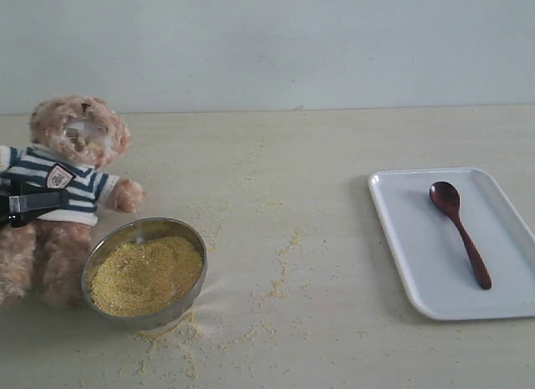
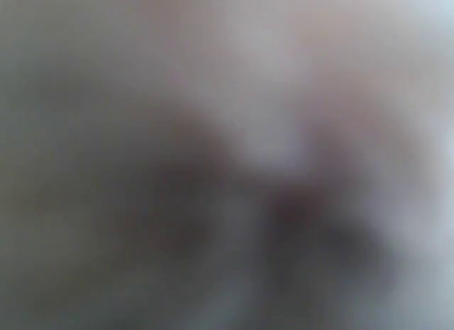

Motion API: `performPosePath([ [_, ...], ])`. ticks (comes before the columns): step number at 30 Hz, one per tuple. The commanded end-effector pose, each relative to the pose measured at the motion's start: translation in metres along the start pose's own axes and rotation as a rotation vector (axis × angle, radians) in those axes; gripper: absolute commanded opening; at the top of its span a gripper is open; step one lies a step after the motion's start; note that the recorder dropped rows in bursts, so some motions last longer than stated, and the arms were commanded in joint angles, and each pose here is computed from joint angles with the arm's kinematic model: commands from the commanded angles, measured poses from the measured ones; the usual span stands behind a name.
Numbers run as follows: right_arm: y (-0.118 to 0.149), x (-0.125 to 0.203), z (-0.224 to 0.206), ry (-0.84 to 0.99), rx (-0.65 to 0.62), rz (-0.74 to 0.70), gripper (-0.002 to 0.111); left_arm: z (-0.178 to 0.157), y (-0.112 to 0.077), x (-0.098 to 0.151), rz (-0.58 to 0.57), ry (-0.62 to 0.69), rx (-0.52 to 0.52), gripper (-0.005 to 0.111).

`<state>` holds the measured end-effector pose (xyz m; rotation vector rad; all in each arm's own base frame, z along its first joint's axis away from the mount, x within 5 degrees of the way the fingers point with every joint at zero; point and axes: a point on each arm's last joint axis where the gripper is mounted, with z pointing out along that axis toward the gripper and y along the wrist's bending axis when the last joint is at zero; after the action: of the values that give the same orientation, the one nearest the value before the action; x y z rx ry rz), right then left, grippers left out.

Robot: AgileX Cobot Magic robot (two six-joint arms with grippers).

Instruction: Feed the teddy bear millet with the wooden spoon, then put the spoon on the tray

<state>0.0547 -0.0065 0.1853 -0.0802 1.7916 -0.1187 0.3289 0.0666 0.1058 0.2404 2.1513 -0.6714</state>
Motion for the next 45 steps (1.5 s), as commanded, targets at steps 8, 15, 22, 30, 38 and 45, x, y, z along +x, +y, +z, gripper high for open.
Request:
performPosePath([
  [8, 0.000, -0.001, 0.000, -0.008, 0.001, -0.004, 0.000, 0.001, -0.001, -0.003, 0.000, -0.022, 0.017, 0.095],
  [15, 0.000, -0.001, 0.000, -0.008, 0.001, -0.004, 0.000, -0.005, -0.005, -0.012, 0.028, -0.043, 0.010, 0.095],
  [22, 0.000, -0.001, 0.000, -0.008, 0.001, -0.004, 0.000, -0.033, -0.027, -0.043, 0.185, -0.037, -0.032, 0.095],
  [30, 0.000, -0.001, 0.000, -0.008, 0.001, -0.004, 0.000, -0.083, -0.074, -0.079, 0.250, -0.028, -0.079, 0.095],
  [38, 0.001, -0.003, 0.000, -0.038, -0.008, -0.004, 0.000, -0.146, -0.119, -0.123, 0.178, -0.319, -0.309, 0.073],
  [45, 0.001, -0.003, 0.000, -0.037, -0.009, 0.000, 0.000, -0.215, -0.152, -0.142, -0.015, -0.683, -0.589, 0.005],
])
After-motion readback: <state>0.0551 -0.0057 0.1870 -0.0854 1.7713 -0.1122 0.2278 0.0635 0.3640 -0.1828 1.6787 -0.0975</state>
